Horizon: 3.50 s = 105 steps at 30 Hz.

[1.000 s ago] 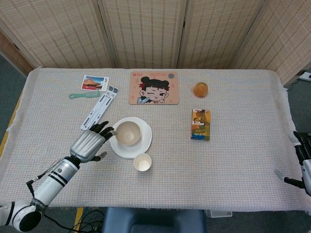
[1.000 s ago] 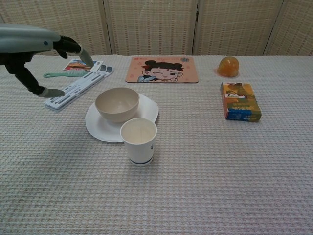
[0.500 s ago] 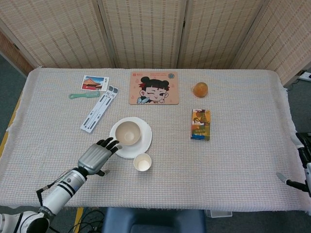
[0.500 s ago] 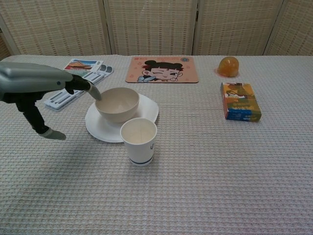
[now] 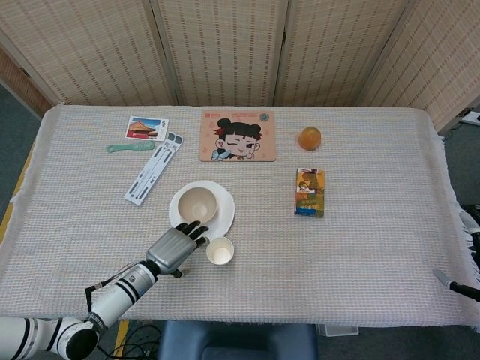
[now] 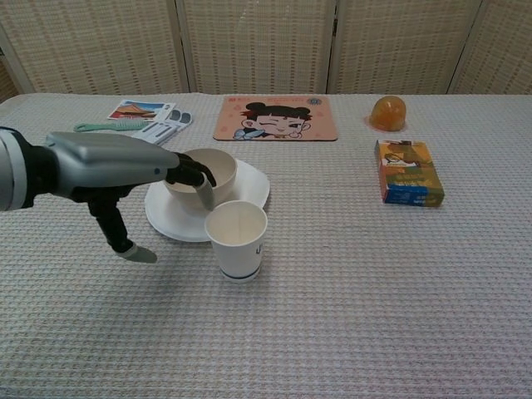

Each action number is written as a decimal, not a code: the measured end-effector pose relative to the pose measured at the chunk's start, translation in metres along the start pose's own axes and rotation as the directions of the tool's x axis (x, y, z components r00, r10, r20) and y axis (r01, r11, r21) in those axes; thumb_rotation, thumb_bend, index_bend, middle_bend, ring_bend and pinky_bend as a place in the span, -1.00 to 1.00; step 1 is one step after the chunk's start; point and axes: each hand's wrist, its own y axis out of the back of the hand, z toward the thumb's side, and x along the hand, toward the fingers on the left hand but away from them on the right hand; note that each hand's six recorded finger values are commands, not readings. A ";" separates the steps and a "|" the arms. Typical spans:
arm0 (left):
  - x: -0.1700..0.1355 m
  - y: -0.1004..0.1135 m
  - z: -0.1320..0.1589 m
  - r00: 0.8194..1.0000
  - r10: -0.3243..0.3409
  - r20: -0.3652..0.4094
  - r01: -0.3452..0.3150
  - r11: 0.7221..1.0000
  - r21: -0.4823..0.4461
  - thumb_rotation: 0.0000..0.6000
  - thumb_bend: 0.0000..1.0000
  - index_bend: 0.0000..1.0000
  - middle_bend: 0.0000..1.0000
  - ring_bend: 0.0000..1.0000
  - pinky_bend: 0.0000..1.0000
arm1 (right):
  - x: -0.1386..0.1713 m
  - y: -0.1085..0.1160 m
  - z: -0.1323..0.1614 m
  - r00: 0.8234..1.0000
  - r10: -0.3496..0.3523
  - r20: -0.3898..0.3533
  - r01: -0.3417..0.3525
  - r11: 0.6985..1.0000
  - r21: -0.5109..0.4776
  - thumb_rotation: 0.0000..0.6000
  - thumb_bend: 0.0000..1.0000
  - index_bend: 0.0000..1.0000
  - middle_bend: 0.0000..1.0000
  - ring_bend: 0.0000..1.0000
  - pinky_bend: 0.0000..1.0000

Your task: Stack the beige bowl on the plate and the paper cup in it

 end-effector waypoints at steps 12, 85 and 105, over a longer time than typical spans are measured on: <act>0.011 0.012 0.001 1.000 0.009 0.011 -0.009 1.000 0.021 1.00 -0.48 -0.61 -0.78 -1.00 -0.60 | 0.001 0.001 -0.002 1.000 -0.005 0.009 0.005 1.000 0.002 1.00 -0.76 -1.00 -1.00 -1.00 -1.00; 0.048 0.005 0.032 0.998 -0.051 0.039 0.047 0.992 0.114 1.00 -0.48 -0.25 -0.77 -1.00 -0.60 | 0.018 0.023 -0.007 0.997 -0.077 -0.006 0.076 0.997 -0.031 1.00 -0.76 -1.00 -1.00 -1.00 -1.00; 0.043 0.024 0.030 1.000 -0.019 0.023 0.018 0.999 0.041 1.00 -0.48 -0.20 -0.73 -1.00 -0.60 | 0.019 0.023 -0.007 0.997 -0.075 -0.008 0.075 0.997 -0.034 1.00 -0.76 -1.00 -1.00 -1.00 -1.00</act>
